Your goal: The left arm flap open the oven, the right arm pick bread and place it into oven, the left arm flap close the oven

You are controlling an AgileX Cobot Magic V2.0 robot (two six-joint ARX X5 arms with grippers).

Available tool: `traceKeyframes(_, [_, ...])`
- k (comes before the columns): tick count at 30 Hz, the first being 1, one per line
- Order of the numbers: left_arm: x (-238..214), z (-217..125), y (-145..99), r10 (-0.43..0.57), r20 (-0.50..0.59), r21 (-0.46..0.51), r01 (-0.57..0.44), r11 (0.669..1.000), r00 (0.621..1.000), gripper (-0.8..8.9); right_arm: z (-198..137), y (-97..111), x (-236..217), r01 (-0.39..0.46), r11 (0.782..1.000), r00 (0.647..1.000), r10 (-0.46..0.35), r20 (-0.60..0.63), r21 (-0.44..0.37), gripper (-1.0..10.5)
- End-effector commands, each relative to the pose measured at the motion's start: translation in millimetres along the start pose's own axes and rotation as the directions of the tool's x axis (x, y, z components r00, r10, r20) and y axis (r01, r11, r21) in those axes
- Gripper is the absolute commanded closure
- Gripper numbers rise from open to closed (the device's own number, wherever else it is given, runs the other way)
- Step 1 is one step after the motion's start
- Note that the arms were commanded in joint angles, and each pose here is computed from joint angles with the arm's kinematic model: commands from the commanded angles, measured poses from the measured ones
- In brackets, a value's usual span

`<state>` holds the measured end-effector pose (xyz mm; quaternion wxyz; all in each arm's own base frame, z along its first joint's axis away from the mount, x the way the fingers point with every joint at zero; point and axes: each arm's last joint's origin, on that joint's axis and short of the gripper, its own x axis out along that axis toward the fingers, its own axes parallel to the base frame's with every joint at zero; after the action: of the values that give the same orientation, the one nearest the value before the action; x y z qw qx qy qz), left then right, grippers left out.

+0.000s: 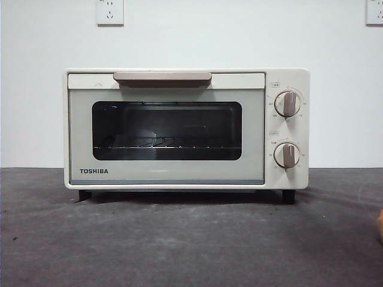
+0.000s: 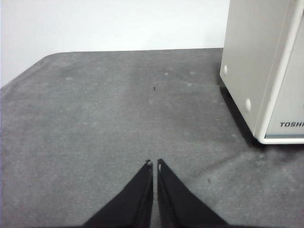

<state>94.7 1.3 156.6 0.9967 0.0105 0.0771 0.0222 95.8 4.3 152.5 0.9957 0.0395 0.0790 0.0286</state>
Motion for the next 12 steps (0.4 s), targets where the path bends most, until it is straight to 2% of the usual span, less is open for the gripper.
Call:
traceKeyframes(1, [2.0, -5.0, -0.1, 0.001, -0.003, -0.086, -0.002, 0.996, 1.000, 7.89, -1.3, 0.4, 0.5, -0.021, 0.995, 1.000, 0.021, 0.000, 0.098, 9.4])
traceKeyframes(4, [2.0, -3.0, -0.1, 0.001, 0.017, -0.190, 0.002, 0.982, 1.000, 7.97, -0.8, 1.5, 0.4, -0.056, 0.993, 0.998, 0.056, 0.000, 0.106, 9.4])
traceKeyframes(12, [-4.6, 19.3, -2.2, -0.063, 0.083, -0.294, 0.085, 0.952, 0.995, 7.97, 28.8, 4.3, -10.2, -0.080, 0.975, 0.994, 0.063, 0.089, 0.205, 9.4])
